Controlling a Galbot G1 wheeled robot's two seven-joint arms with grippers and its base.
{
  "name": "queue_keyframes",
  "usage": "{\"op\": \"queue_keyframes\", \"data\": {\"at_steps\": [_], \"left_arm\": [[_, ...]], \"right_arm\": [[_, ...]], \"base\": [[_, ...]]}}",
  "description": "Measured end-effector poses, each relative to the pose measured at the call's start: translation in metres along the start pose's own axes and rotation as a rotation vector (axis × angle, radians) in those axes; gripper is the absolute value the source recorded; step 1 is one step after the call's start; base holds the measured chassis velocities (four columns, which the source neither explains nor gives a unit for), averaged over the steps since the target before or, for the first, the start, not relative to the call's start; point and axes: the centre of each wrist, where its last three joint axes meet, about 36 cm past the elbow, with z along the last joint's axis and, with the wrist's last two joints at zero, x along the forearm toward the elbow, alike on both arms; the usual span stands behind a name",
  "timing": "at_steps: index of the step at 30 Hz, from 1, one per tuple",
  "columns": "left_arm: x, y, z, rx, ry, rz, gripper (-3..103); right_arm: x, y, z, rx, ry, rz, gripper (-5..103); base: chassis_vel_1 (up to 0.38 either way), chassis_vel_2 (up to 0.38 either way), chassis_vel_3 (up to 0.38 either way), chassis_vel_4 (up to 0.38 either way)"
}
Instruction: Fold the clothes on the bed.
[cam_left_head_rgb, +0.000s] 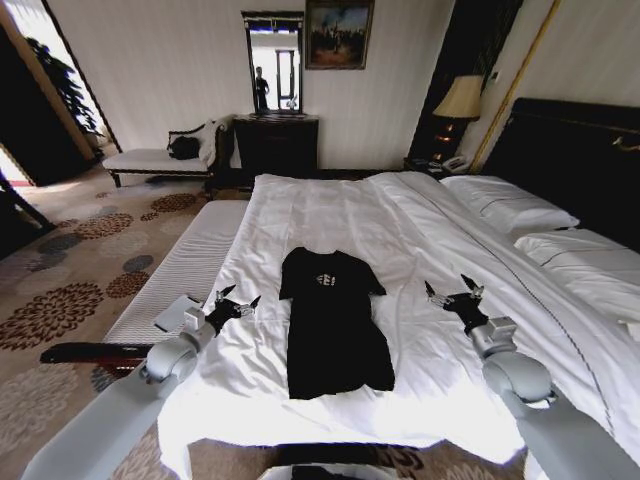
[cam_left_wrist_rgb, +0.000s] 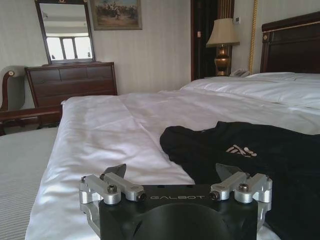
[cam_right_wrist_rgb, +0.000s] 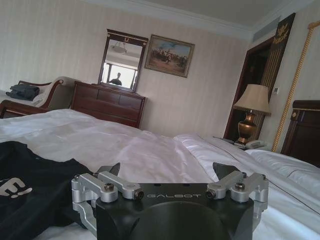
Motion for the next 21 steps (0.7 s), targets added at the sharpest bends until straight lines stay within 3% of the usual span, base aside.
{"op": "queue_keyframes", "data": {"at_steps": [4,6,7,8,10,11,12,13,14,16,17,18,21], "left_arm": [[0.003,-0.008,0.011,0.056,0.016,0.003,100],[0.002,-0.013,0.019,0.11,0.029,0.004,100],[-0.002,-0.019,0.027,0.17,0.043,0.01,100],[-0.002,-0.019,0.027,0.17,0.043,0.01,100],[-0.015,-0.028,0.035,0.257,0.052,0.018,100],[-0.022,-0.028,0.038,0.258,0.056,0.013,100],[-0.03,-0.025,0.04,0.221,0.061,0.001,100],[-0.03,-0.025,0.04,0.221,0.061,0.001,100],[-0.039,-0.018,0.044,0.12,0.067,-0.024,103],[-0.054,-0.002,0.049,-0.117,0.054,-0.056,99],[-0.054,-0.002,0.049,-0.117,0.054,-0.056,99],[-0.061,0.002,0.048,-0.193,0.043,-0.056,98],[-0.082,0.005,0.042,-0.317,0.004,-0.035,97]], "right_arm": [[0.012,0.008,0.007,-0.017,0.012,0.002,100],[0.017,0.012,0.01,-0.025,0.019,0.003,100],[0.019,0.014,0.01,-0.029,0.022,0.004,100],[0.019,0.014,0.01,-0.029,0.022,0.004,100],[0.022,0.015,0.011,-0.033,0.024,0.006,100],[0.023,0.015,0.012,-0.034,0.026,0.008,100],[0.023,0.015,0.012,-0.034,0.028,0.009,100],[0.023,0.015,0.012,-0.034,0.028,0.009,100],[0.023,0.014,0.013,-0.035,0.032,0.013,100],[0.023,0.014,0.016,-0.039,0.039,0.02,100],[0.023,0.014,0.016,-0.039,0.039,0.02,100],[0.022,0.014,0.017,-0.044,0.041,0.024,100],[0.02,0.016,0.023,-0.062,0.05,0.034,100]], "base": [[0.0,0.0,0.0,0.0],[0.0,0.0,0.0,0.0],[0.0,0.0,0.0,0.0],[0.0,0.0,0.0,0.0],[0.0,0.0,0.0,0.0],[0.0,0.0,0.0,0.0],[0.0,0.0,0.0,0.0],[0.0,0.0,0.0,0.0],[0.0,0.0,0.0,0.0],[0.0,0.0,0.0,0.0],[0.0,0.0,0.0,0.0],[0.0,0.0,0.0,0.0],[0.0,0.0,0.0,0.0]]}}
